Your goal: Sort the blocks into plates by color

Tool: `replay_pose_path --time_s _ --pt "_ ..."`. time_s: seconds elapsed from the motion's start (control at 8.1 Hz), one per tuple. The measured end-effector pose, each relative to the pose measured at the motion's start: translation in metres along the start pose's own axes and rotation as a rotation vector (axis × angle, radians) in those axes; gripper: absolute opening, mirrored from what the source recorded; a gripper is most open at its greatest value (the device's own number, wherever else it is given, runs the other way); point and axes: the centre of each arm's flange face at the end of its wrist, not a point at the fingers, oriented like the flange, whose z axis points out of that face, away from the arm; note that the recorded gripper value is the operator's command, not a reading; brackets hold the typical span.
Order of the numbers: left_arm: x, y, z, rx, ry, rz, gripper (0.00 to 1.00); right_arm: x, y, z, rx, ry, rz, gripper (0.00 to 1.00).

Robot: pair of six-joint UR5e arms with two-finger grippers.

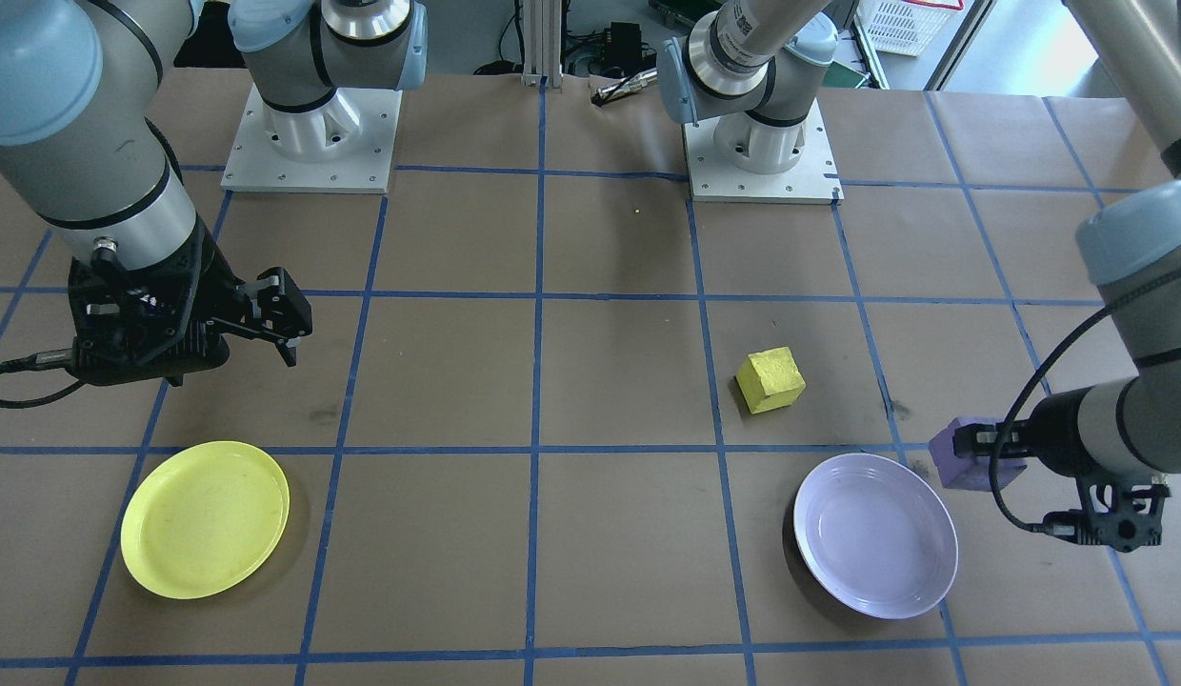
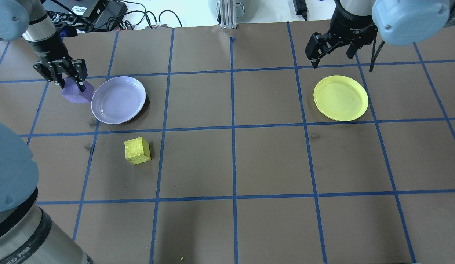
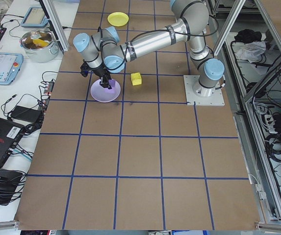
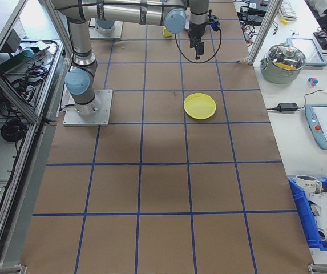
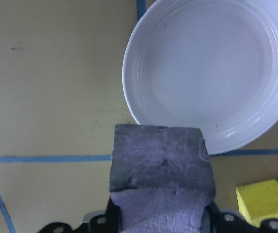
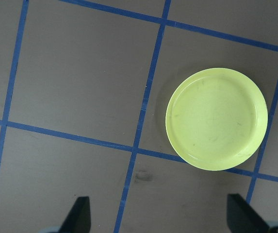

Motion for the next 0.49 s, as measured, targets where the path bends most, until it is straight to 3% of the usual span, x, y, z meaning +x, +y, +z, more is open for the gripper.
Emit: replay_pose_path --time_s 0.25,0.49 --pt "0.009 -0.040 0.026 0.037 -0.020 0.021 0.00 0.000 0.000 0.000 -0.001 0.002 -0.001 1.00" --pt "0.011 -0.055 0.043 0.046 -0.023 0.016 0.00 0.000 0.000 0.000 -0.001 0.002 0.000 1.00"
